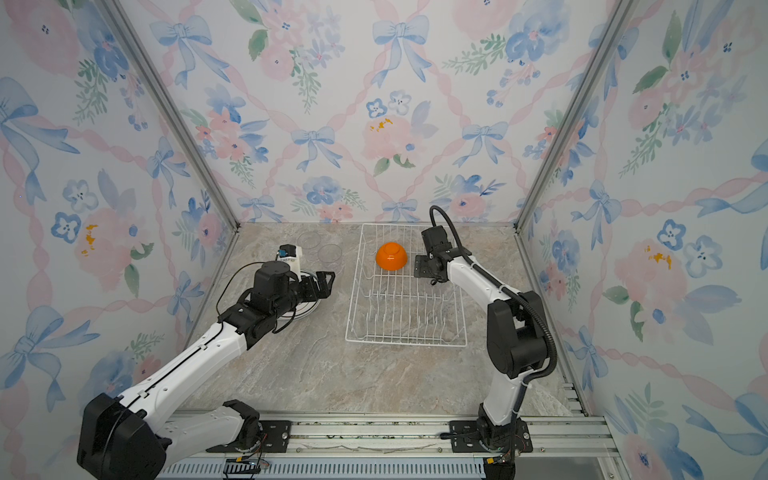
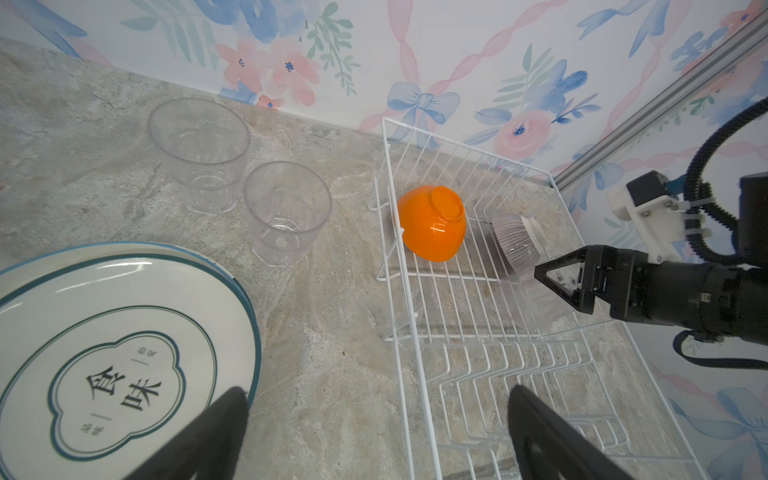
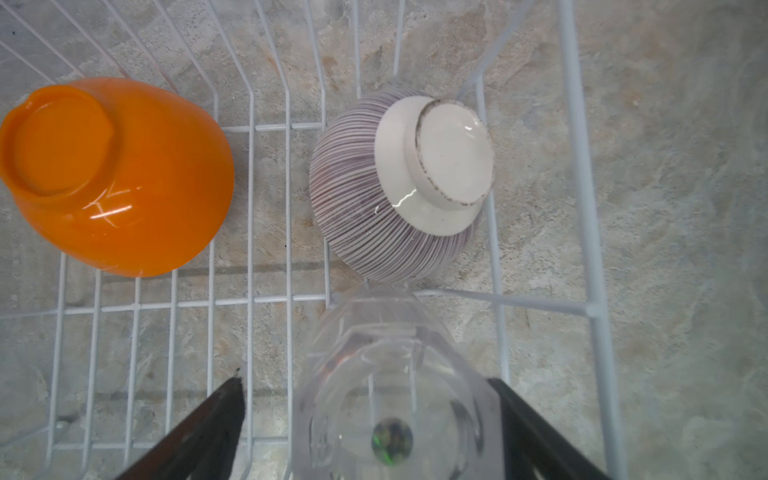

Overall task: Unload the mixed dishes from the dish rack
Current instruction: 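Grasp the clear glass with the right gripper and lift it from the rack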

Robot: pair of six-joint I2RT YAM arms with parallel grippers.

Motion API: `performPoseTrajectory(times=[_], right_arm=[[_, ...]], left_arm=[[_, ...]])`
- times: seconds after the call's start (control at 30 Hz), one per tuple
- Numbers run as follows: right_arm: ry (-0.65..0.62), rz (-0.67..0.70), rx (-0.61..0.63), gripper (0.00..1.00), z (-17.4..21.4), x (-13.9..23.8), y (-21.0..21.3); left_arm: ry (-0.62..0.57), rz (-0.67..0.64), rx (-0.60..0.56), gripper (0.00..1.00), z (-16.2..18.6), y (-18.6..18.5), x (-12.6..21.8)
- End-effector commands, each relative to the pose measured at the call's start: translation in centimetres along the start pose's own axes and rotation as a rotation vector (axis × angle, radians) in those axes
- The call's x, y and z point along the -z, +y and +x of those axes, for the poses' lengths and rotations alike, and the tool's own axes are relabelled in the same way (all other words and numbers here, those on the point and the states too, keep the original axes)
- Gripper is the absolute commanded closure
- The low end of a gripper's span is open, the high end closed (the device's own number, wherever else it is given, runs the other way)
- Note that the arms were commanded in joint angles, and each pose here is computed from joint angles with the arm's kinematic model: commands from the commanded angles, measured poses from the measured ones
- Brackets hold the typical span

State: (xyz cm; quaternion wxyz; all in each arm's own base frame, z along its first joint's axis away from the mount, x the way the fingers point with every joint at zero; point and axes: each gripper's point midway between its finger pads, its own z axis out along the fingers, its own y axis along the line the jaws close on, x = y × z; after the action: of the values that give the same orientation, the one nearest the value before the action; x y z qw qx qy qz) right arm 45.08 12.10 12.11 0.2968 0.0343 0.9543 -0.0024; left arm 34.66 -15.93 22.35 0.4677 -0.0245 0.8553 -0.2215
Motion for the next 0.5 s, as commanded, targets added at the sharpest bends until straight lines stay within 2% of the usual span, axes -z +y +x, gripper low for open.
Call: performPoseTrajectory(times=[0.0,0.2,0.47], right_arm=[[-0.003,-0.013,0.055,0.09,-0.4,-0.6,1.4],[0.040,0.071,0.098,0.09,0.3,-1.4,0.7],[0.032,0.037,0.070,0.26,0.2,-1.0,1.3]], left_arm=[[-0.012,0.033,0.012,0.02,-0.9,-0.7,-0.1],[-0.002,0.040,0.029,0.02,-0.6,-0.7,-0.1],[-0.003,0.040,0.041,0.02,-0.4,-0.6,0.0]])
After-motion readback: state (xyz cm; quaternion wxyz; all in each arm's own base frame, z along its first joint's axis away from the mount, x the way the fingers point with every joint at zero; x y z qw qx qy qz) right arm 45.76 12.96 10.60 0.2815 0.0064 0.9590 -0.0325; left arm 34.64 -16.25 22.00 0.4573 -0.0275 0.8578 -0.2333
